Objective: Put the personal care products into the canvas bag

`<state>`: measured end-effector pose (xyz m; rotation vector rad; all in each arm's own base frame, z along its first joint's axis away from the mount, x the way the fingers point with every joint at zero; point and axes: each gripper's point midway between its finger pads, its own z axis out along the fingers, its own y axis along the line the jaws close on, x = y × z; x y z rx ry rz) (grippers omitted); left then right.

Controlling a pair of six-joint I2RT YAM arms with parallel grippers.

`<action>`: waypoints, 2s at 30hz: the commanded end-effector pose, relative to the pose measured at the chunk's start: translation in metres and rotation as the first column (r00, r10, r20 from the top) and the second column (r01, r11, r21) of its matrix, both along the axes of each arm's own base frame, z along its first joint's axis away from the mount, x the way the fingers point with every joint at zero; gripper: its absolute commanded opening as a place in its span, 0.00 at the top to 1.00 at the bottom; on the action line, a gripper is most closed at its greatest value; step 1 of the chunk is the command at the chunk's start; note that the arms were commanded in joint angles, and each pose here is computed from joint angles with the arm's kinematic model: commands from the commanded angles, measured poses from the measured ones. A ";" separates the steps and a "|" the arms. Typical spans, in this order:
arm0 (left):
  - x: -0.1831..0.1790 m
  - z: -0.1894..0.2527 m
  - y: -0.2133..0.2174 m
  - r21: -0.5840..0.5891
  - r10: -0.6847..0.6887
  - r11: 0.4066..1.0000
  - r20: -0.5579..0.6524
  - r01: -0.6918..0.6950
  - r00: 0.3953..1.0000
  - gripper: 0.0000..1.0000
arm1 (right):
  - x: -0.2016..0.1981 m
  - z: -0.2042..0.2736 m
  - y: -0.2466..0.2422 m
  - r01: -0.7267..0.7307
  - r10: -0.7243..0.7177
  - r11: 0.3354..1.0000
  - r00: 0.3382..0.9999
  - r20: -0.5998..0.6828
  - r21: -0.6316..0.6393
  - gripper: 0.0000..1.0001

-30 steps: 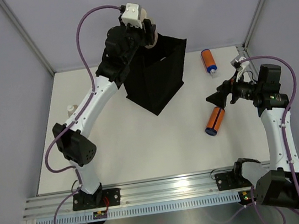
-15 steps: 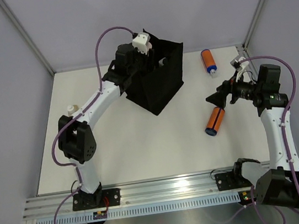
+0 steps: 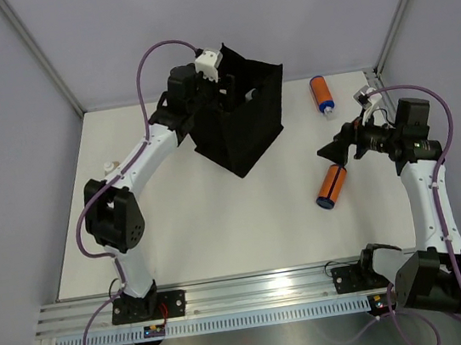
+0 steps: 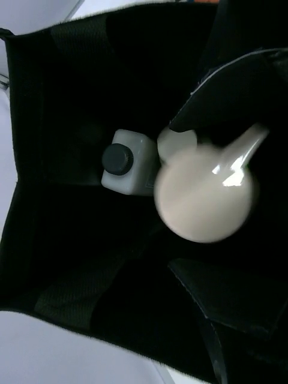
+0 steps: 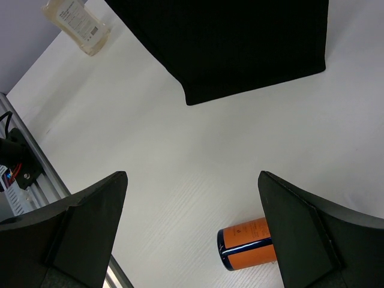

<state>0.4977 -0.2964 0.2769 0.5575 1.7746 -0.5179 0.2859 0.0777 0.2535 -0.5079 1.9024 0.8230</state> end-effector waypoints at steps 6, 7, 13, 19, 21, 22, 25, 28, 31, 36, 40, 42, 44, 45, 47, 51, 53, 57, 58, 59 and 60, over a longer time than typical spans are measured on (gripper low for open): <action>-0.014 0.079 0.004 -0.082 -0.018 0.996 0.120 0.028 0.993 0.01 | 0.002 -0.006 -0.003 -0.019 0.019 0.999 1.000 0.021 -0.034 0.00; -0.020 0.095 0.006 -0.094 -0.020 0.995 0.144 0.034 0.989 0.01 | 0.000 -0.008 -0.003 -0.037 0.039 0.998 0.999 0.034 -0.047 0.01; -0.059 0.151 0.037 -0.106 0.028 0.994 0.200 -0.006 0.979 0.01 | -0.032 -0.032 0.003 -0.271 0.336 0.917 0.919 0.204 -0.291 0.01; -0.141 0.165 0.080 -0.140 0.052 0.990 0.198 -0.024 0.979 0.01 | -0.074 -0.059 -0.013 -0.518 0.796 0.516 0.584 0.159 -0.683 0.00; -0.172 0.149 0.099 -0.140 0.065 0.989 0.196 -0.038 0.979 0.01 | -0.070 -0.067 -0.028 -0.570 0.849 0.407 0.525 0.065 -0.714 0.00; -0.183 0.142 0.105 -0.146 0.071 0.988 0.187 -0.044 0.980 0.01 | -0.068 -0.072 -0.033 -0.581 0.860 0.371 0.509 0.032 -0.724 0.01; -0.221 0.108 0.125 -0.148 0.078 0.988 0.167 -0.053 0.983 0.01 | -0.057 -0.103 -0.057 -0.594 0.879 0.210 0.462 -0.116 -0.776 0.01; -0.249 0.062 0.136 -0.152 0.070 0.987 0.110 -0.053 0.991 0.01 | -0.043 -0.135 -0.073 -0.546 0.879 0.034 0.415 -0.235 -0.837 0.00; -0.262 0.010 0.140 -0.131 0.063 0.990 0.037 -0.058 0.997 0.01 | -0.023 -0.147 -0.064 -0.503 0.879 0.007 0.415 -0.234 -0.864 0.00; -0.266 -0.032 0.144 -0.084 0.086 0.992 -0.082 -0.093 0.993 0.01 | 0.001 -0.162 -0.050 -0.522 0.883 -0.001 0.400 -0.246 -0.853 0.01; -0.261 -0.034 0.143 -0.072 0.090 0.993 -0.091 -0.097 0.992 0.01 | 0.001 -0.185 -0.045 -0.557 0.877 -0.086 0.351 -0.328 -0.826 0.00; -0.261 -0.036 0.141 -0.066 0.085 0.994 -0.102 -0.092 0.991 0.01 | -0.002 -0.196 -0.043 -0.576 0.875 -0.118 0.325 -0.359 -0.809 0.01; -0.261 -0.037 0.141 -0.066 0.088 0.993 -0.110 -0.095 0.990 0.01 | -0.005 -0.204 -0.045 -0.582 0.868 -0.150 0.310 -0.388 -0.799 0.00; -0.262 -0.037 0.142 -0.069 0.090 0.993 -0.111 -0.098 0.990 0.01 | -0.001 -0.208 -0.046 -0.575 0.864 -0.160 0.312 -0.396 -0.802 0.01; -0.262 -0.036 0.142 -0.072 0.091 0.992 -0.107 -0.099 0.990 0.01 | -0.002 -0.219 -0.051 -0.587 0.845 -0.193 0.307 -0.437 -0.786 0.01; -0.263 -0.033 0.144 -0.077 0.100 0.991 -0.095 -0.107 0.991 0.01 | 0.003 -0.233 -0.062 -0.602 0.806 -0.220 0.331 -0.491 -0.767 0.03; -0.263 -0.033 0.145 -0.078 0.103 0.991 -0.093 -0.110 0.990 0.01 | 0.003 -0.238 -0.065 -0.616 0.787 -0.217 0.349 -0.509 -0.758 0.04; -0.263 -0.033 0.146 -0.078 0.105 0.991 -0.090 -0.113 0.990 0.01 | 0.001 -0.241 -0.065 -0.623 0.772 -0.183 0.388 -0.503 -0.761 0.10; -0.263 -0.033 0.146 -0.080 0.104 0.991 -0.091 -0.112 0.990 0.01 | 0.000 -0.240 -0.063 -0.627 0.775 -0.164 0.395 -0.493 -0.761 0.13; -0.263 -0.032 0.145 -0.081 0.103 0.991 -0.090 -0.110 0.991 0.01 | -0.001 -0.240 -0.061 -0.634 0.772 -0.147 0.407 -0.489 -0.759 0.16; -0.263 -0.033 0.145 -0.081 0.104 0.990 -0.092 -0.112 0.990 0.01 | -0.003 -0.241 -0.060 -0.646 0.758 -0.113 0.435 -0.486 -0.755 0.20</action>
